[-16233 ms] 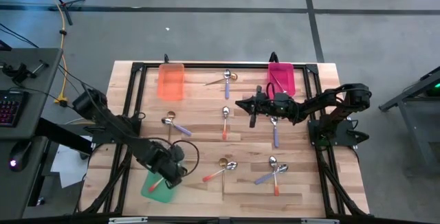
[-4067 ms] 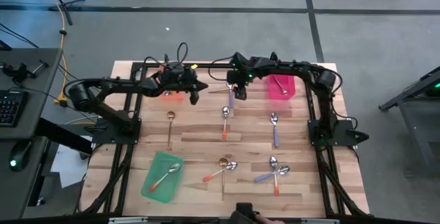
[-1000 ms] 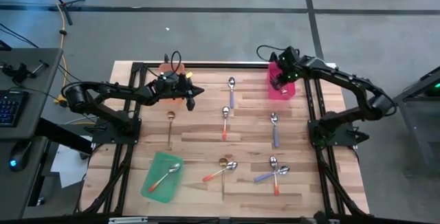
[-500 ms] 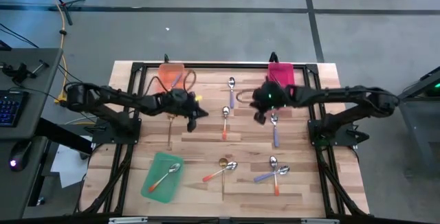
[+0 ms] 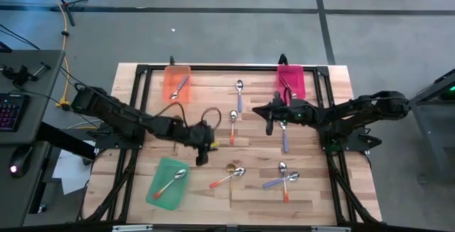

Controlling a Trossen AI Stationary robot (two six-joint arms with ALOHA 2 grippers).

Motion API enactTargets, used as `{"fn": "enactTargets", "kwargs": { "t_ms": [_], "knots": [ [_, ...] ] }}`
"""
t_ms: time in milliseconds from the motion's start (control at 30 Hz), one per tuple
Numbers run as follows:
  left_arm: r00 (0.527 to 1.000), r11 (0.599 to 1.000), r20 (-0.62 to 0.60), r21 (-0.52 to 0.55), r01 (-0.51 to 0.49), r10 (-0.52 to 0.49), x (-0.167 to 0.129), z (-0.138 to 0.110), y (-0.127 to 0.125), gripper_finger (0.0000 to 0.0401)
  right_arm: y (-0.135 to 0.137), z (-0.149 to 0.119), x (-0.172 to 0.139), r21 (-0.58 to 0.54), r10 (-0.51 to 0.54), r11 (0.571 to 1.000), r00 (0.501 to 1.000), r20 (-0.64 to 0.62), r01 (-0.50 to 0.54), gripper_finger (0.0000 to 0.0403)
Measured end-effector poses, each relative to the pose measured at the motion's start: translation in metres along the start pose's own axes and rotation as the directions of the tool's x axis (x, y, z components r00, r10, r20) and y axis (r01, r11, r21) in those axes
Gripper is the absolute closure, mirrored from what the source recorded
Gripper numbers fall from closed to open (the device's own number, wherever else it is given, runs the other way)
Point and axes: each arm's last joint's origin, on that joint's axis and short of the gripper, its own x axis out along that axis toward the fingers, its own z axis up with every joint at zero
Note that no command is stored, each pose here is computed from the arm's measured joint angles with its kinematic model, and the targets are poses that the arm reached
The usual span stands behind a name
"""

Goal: Sort silverware by color (type)
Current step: Put the orange spoon into the green bin

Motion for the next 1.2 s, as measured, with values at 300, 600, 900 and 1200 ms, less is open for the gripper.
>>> {"fn": "enactTargets", "kwargs": {
  "t_ms": [300, 600, 900, 1200],
  "knots": [
    [0.994, 1.0, -0.112, -0.011, 0.009, -0.011, 0.025, -0.001, -0.056, 0.027, 0.016, -0.002, -0.003, 0.002, -0.022, 1.0, 1.0, -0.001, 0.022, 0.0402],
    [0.984, 1.0, -0.179, 0.025, 0.009, -0.004, 0.068, -0.011, -0.087, 0.0265, 0.021, -0.002, -0.004, -0.03, -0.075, 0.997, 0.997, 0.016, 0.075, 0.0402],
    [0.978, 1.0, -0.207, -0.002, -0.026, 0.025, 0.093, -0.016, -0.085, 0.0265, 0.021, -0.004, -0.004, -0.04, -0.079, 0.996, 0.997, -0.004, 0.079, 0.0402],
    [0.976, 0.998, -0.213, -0.028, -0.052, 0.045, 0.095, -0.017, -0.082, 0.0294, 0.012, -0.001, -0.003, -0.072, -0.119, 0.99, 0.993, 0.019, 0.12, 0.0402]
  ]
}}
